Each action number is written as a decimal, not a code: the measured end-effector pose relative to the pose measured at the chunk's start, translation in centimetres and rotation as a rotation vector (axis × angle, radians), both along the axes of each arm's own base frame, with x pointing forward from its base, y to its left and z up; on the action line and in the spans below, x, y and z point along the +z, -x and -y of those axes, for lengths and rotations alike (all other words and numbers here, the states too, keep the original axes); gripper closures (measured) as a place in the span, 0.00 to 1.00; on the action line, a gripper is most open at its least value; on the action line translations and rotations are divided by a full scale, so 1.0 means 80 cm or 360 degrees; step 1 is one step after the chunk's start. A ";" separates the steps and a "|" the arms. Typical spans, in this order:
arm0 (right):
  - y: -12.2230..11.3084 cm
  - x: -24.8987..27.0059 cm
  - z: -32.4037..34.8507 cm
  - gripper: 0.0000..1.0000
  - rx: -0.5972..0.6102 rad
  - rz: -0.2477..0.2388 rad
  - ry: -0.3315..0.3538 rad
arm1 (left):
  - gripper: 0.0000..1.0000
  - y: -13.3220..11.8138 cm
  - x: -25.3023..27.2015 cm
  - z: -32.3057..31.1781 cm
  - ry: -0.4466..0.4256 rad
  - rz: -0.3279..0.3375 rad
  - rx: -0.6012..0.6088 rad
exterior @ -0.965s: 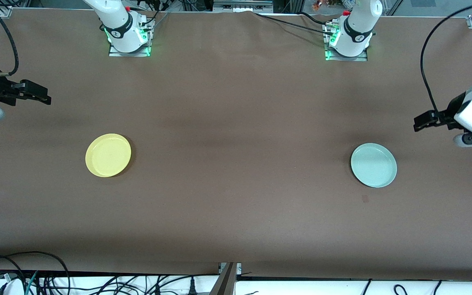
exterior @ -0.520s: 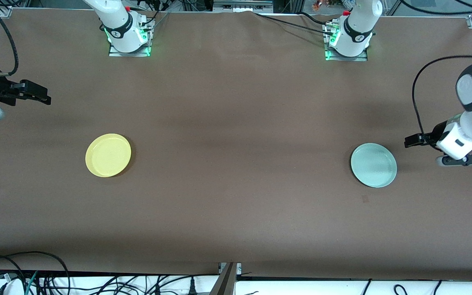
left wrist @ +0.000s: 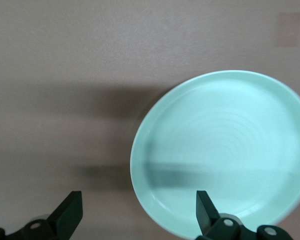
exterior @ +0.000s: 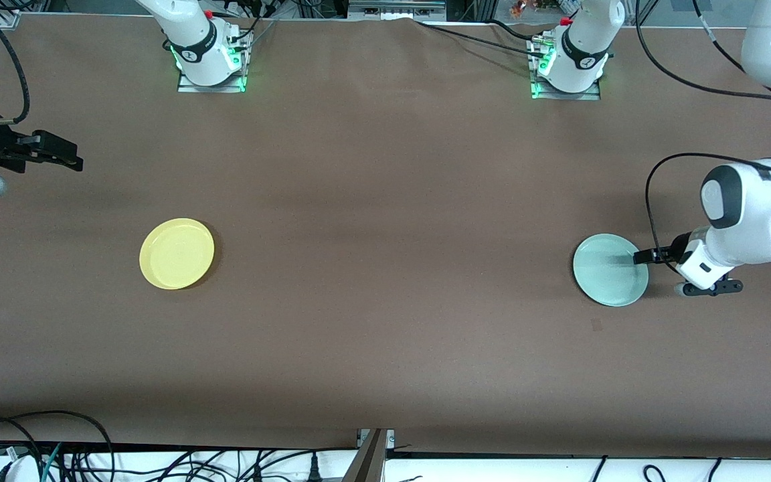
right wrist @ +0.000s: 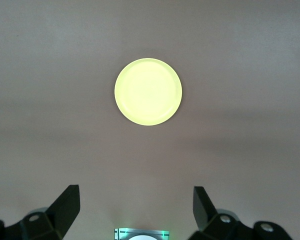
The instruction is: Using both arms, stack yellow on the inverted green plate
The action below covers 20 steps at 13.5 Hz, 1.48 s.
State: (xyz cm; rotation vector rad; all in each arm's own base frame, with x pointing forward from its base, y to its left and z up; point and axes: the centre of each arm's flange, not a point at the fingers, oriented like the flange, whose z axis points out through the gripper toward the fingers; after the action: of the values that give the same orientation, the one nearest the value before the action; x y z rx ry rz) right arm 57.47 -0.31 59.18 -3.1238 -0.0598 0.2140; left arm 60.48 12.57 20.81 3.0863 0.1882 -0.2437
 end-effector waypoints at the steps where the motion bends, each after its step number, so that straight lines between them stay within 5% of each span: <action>1: 0.000 0.000 0.000 0.00 0.0000 0.0000 0.0000 | 0.00 0.002 -0.015 -0.004 0.0005 -0.0005 0.0008; 5: 0.000 0.000 0.000 0.00 0.0000 0.0000 0.0000 | 0.00 0.008 -0.044 -0.011 0.0006 -0.0035 0.0003; 6: 0.000 0.000 0.000 0.00 0.0000 0.0000 0.0000 | 0.07 0.009 -0.043 -0.015 -0.0003 -0.0035 -0.0019; 14: 0.000 0.000 0.000 0.00 -0.0001 0.0000 0.0000 | 0.92 0.007 -0.038 -0.016 0.0013 -0.0020 -0.0141; 17: 0.000 0.000 0.001 0.00 -0.0001 0.0000 0.0000 | 0.96 -0.003 -0.026 -0.003 0.0024 -0.0026 -0.0169; 20: 0.000 0.000 0.001 0.00 -0.0002 0.0000 0.0000 | 0.96 -0.036 0.026 0.062 0.0022 -0.0146 -0.0243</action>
State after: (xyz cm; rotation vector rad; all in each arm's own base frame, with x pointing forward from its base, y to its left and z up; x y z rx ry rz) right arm 57.47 -0.40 59.17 -3.1238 -0.0574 0.2143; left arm 63.39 7.58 22.86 3.0804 -0.0463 -0.3907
